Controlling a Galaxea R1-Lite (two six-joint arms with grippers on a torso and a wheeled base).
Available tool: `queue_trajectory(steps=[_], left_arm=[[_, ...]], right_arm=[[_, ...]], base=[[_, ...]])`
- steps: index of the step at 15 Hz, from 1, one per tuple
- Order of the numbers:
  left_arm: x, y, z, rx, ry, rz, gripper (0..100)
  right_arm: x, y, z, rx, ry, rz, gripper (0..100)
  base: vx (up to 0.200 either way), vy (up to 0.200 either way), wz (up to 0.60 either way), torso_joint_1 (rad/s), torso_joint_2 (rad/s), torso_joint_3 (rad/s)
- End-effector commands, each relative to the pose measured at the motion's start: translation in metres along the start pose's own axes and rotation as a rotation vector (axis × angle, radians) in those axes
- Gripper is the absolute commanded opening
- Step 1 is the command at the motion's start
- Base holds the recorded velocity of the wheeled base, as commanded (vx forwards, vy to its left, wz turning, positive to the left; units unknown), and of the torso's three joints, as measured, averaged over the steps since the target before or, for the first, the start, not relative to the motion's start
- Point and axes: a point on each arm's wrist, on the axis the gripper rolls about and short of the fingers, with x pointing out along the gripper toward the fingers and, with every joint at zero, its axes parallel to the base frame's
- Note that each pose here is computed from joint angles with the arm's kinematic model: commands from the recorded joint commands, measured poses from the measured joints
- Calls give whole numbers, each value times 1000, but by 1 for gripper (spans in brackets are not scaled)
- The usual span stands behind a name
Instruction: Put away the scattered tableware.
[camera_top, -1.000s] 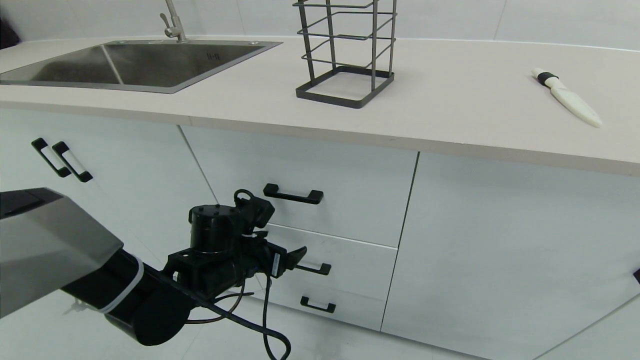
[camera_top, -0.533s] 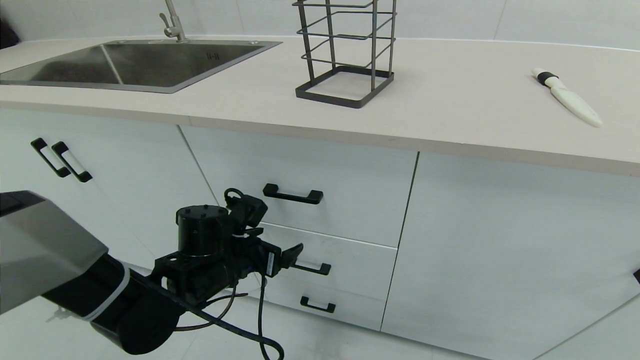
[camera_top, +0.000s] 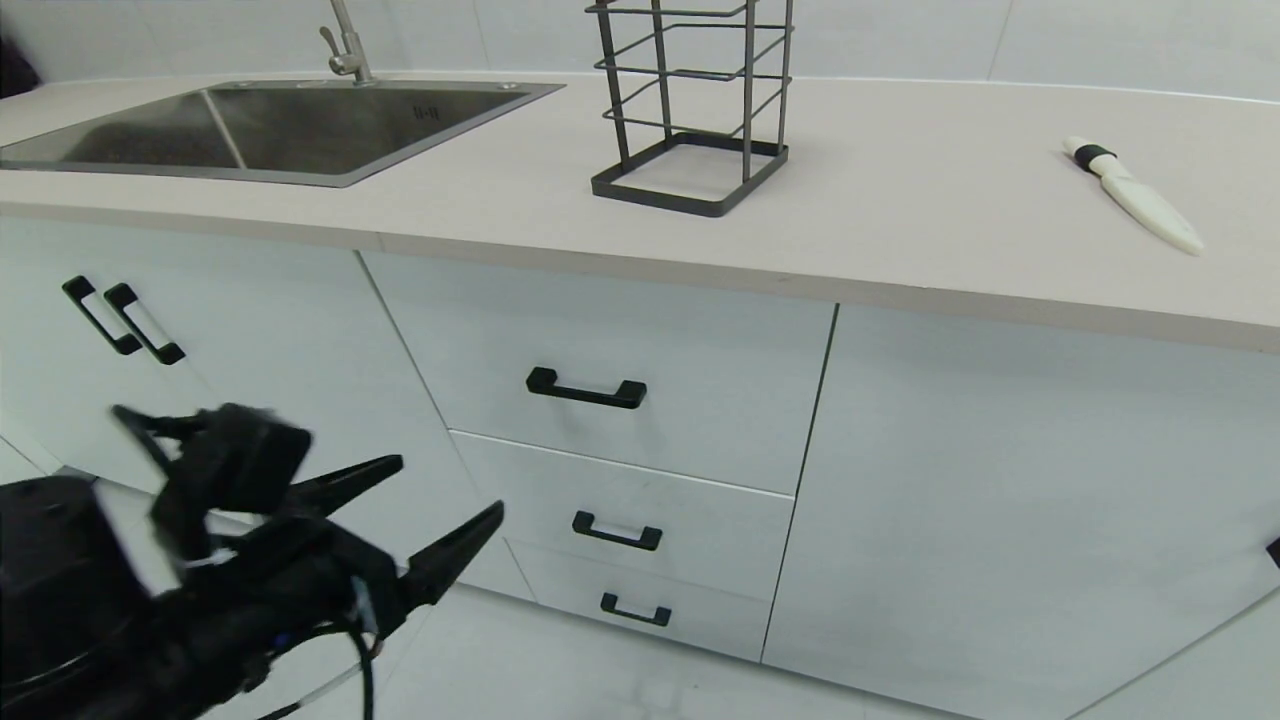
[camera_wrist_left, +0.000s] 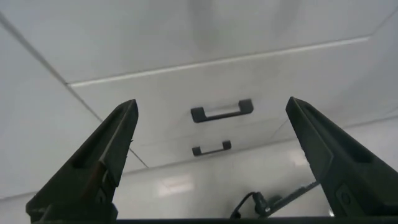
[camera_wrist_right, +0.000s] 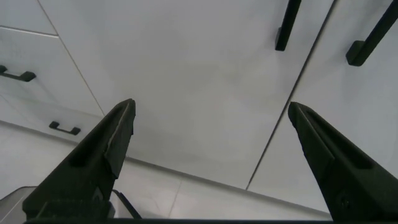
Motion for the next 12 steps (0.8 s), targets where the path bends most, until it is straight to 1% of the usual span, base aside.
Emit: queue_trajectory(steps=[1,2,3,4,5,6,7,8,9,10,11,12], left_arm=[[-125,-2,-13,24,-282,125,100],[-147,-5,-23,27,-319,165,100],[-161,-8,-35,28,-321,212,100],[-171,-12,-48,26,-304,252,100],[-182,-17,-64,20,-279,256,100],[-185,-20,-79,9,-220,240,100],[-182,-19,-87,-10,-134,238,100],[-181,-19,-92,-17,-90,239,100],[-181,-19,-99,-36,-20,294,100],[-181,-18,-99,-39,-17,329,100],[-182,-19,-99,-39,-28,388,100],[-185,-22,-101,-24,-83,457,100]], right_arm=[[0,0,0,-2,1,0,100],[0,0,0,-3,1,1,100],[0,0,0,0,1,0,100],[0,0,0,-2,1,0,100],[0,0,0,-2,1,1,100],[0,0,0,-2,1,1,100],[0,0,0,-3,1,1,100],[0,0,0,-2,1,1,100],[0,0,0,-2,1,0,100],[0,0,0,-3,-1,1,100],[0,0,0,-3,1,1,100],[0,0,0,-3,1,1,100]], base=[[0,0,-600,-2,7,-7],[0,0,-600,-2,2,12],[0,0,-600,7,-2,2],[0,0,-600,7,-2,7],[0,0,-600,2,2,2],[0,0,-600,2,2,7],[0,0,0,0,0,0],[0,0,0,0,0,0],[0,0,0,0,0,0],[0,0,0,0,0,0],[0,0,0,0,0,0],[0,0,0,0,0,0]])
